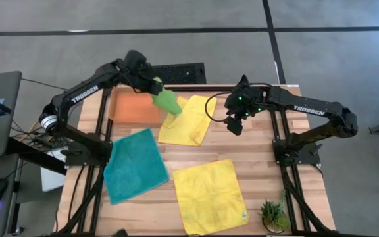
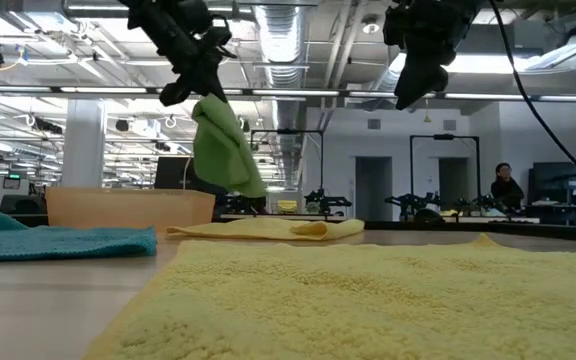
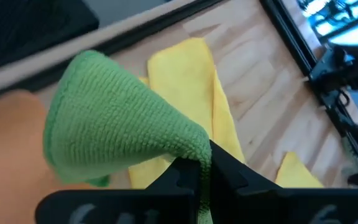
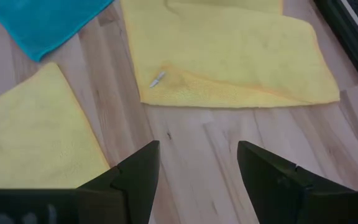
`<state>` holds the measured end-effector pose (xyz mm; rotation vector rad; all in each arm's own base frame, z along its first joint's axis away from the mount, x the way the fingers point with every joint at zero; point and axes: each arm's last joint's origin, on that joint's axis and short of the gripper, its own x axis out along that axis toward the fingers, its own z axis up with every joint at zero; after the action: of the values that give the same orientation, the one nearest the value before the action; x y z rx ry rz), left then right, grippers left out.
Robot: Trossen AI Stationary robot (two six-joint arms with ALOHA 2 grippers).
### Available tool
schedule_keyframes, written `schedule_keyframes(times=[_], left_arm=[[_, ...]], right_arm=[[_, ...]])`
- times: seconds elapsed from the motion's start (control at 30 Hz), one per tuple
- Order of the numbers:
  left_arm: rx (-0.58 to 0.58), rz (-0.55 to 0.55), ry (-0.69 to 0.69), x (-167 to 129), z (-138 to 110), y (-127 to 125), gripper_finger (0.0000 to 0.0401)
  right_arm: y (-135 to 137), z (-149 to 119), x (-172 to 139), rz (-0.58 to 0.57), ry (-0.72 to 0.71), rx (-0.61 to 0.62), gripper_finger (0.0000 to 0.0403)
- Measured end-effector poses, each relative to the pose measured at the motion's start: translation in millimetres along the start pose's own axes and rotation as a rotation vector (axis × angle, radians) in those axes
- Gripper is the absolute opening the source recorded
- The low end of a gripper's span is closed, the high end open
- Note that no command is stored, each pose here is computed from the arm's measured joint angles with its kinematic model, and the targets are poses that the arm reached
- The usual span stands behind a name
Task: Fold microfiber towels
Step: Put the green microfiber towel into the orange bin
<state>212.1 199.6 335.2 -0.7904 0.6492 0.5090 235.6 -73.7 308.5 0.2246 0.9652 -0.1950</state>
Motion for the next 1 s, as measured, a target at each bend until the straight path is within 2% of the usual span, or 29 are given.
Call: schedule_keyframes(times=[0.1,0.27,0.47,0.7,0.8,1.0], left_arm=[[0.095,-0.058,-0.025,-5.5,6.4,9.9,0.0000],[0.181,-0.129,-0.080,-9.6,14.2,14.4,0.0000],[0.220,-0.094,0.108,1.5,-1.3,24.7,0.0000],[0.200,0.073,0.255,3.2,-13.7,37.4,0.0000],[0.134,0.155,0.290,-0.4,-16.9,44.2,0.0000],[0.035,0.388,0.339,-8.5,-22.0,58.1,0.0000]], right_arm=[[-0.1,0.1,0.0,0.000,-0.001,-0.001,0.0240],[-0.1,0.1,0.0,-0.002,-0.001,-0.001,0.0240],[-0.2,0.4,0.0,-0.004,-0.005,0.001,0.0240],[-0.2,0.4,0.0,-0.005,-0.004,0.002,0.0240],[-0.2,0.4,0.0,-0.005,-0.005,0.002,0.0240],[-0.2,0.4,0.0,-0.004,-0.005,0.002,0.0240]])
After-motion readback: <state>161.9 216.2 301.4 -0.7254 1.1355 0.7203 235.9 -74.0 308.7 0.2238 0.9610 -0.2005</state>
